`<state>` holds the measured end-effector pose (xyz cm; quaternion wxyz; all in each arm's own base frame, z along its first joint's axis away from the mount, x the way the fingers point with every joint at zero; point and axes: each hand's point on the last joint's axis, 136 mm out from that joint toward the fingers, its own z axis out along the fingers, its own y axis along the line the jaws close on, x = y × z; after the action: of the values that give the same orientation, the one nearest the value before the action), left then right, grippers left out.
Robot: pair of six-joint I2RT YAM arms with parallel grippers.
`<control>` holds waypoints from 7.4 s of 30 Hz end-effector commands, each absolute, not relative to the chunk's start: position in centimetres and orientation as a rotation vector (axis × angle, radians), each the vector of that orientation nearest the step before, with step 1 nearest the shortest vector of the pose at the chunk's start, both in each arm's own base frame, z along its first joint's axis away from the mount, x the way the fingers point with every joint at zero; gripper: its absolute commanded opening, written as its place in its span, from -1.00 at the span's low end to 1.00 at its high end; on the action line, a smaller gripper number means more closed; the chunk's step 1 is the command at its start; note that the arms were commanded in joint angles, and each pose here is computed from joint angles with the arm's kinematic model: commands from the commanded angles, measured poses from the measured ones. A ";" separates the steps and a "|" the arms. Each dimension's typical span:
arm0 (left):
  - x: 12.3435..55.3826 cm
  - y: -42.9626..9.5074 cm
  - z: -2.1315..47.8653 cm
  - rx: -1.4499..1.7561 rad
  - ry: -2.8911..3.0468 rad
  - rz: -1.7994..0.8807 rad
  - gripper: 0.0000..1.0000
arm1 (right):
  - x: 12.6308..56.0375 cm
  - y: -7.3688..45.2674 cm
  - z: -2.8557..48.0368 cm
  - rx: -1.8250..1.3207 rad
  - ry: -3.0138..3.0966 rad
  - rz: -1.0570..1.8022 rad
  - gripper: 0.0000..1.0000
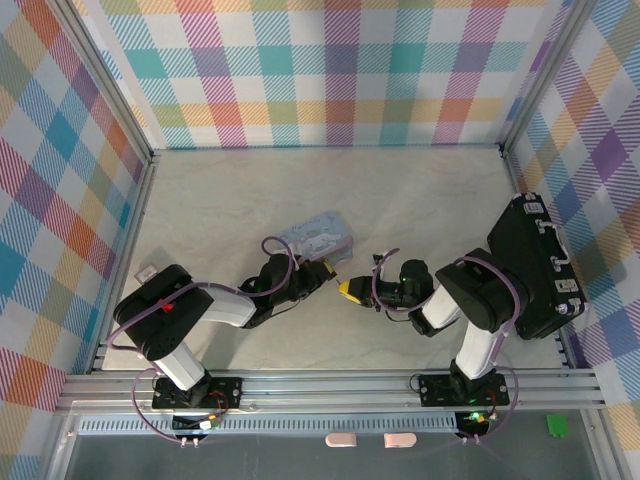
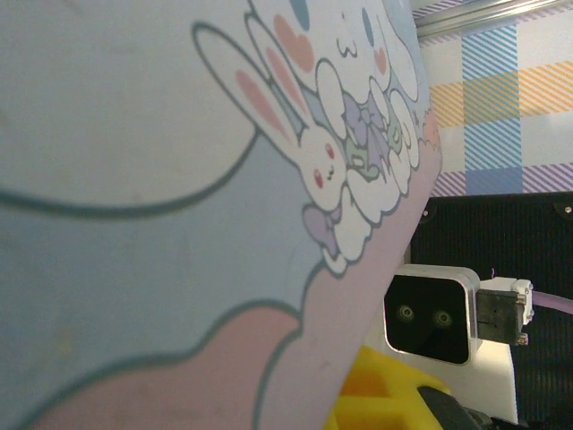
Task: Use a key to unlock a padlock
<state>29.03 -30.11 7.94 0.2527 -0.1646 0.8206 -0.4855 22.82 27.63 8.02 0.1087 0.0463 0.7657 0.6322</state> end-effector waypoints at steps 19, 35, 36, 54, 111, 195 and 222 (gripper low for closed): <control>30.1 -31.0 12.1 -0.482 2.083 -1.482 -0.92 | 23.4 27.5 10.2 0.094 2.182 1.928 -1.00; 30.0 -31.1 13.5 -0.472 2.041 -1.527 -0.93 | 23.7 27.8 11.2 0.078 2.157 1.952 -1.00; 30.0 -31.1 13.6 -0.473 2.039 -1.529 -0.93 | 23.8 27.8 11.4 0.074 2.154 1.953 -1.00; 29.7 -31.2 14.8 -0.521 1.994 -1.630 -0.93 | 23.8 27.4 12.2 0.080 2.127 1.956 -1.00; 29.4 -31.7 15.4 -0.521 1.967 -1.704 -0.94 | 25.1 27.1 14.5 0.082 2.054 1.974 -1.00; 27.7 -33.9 16.8 -0.505 1.931 -1.733 -1.00 | 28.6 24.9 11.0 0.406 2.069 1.848 -0.90; 27.7 -34.5 16.9 -0.501 1.917 -1.749 -1.00 | 28.6 25.8 13.2 0.367 2.039 1.932 -1.00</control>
<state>29.99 -31.13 12.21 0.2791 -0.2404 0.7472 -0.5532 26.42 26.32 11.65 0.1187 0.1014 0.7261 0.6696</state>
